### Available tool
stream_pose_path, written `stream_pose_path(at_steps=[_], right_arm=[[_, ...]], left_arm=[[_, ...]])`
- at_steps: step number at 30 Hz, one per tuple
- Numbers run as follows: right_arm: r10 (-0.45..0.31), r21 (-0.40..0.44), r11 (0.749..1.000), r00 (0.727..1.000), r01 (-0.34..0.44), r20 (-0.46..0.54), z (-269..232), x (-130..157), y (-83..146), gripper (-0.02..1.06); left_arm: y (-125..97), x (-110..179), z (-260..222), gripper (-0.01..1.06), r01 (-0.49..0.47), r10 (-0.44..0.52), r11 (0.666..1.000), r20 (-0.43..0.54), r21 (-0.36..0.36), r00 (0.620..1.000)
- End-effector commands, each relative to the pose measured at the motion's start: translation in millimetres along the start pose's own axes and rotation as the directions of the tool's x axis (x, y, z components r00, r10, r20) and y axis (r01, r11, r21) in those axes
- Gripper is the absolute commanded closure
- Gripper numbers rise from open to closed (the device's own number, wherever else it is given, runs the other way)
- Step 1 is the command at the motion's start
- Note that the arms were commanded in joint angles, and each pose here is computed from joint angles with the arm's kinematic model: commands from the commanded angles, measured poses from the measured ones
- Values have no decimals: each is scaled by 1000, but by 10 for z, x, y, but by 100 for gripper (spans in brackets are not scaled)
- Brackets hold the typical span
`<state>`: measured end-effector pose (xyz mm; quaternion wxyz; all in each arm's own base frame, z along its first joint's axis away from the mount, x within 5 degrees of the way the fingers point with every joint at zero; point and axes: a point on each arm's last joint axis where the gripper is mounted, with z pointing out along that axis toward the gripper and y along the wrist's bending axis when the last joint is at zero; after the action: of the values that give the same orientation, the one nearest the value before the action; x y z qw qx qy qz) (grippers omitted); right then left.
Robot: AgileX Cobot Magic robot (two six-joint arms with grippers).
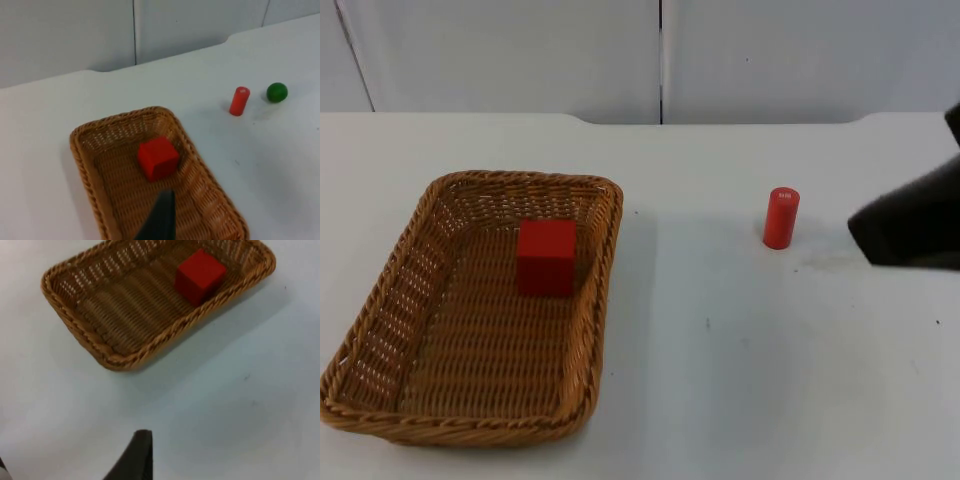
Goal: Pick up the basket with the left hand and place the object to the left of the red cylinder into the basket with the right hand.
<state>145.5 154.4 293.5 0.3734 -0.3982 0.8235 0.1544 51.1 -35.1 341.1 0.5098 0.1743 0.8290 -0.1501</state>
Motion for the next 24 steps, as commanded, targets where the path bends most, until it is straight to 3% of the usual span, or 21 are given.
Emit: stream_pose_path(at_steps=[1,4,10,15,24], right_arm=[[3,2,1000,1000,-3,11,15,36,0,10],[4,3,1000,1000,-4,3,59,111,4,10],[6,4,1000,1000,-6,14,76,128,4,10],[1,10,1000,998,-2,58,43,94,1,10],[-22,31,999,975,16,221,-495,90,14,10]], left_arm=[[0,63,-57,22,-4,3,1000,-14,-20,1000],[5,163,-178,22,12,-15,997,-30,-70,999],[-13,287,-283,22,-7,2,996,-58,-89,998],[8,473,-295,22,32,-38,991,-42,-130,998],[73,820,-342,22,43,-41,971,12,-235,999]])
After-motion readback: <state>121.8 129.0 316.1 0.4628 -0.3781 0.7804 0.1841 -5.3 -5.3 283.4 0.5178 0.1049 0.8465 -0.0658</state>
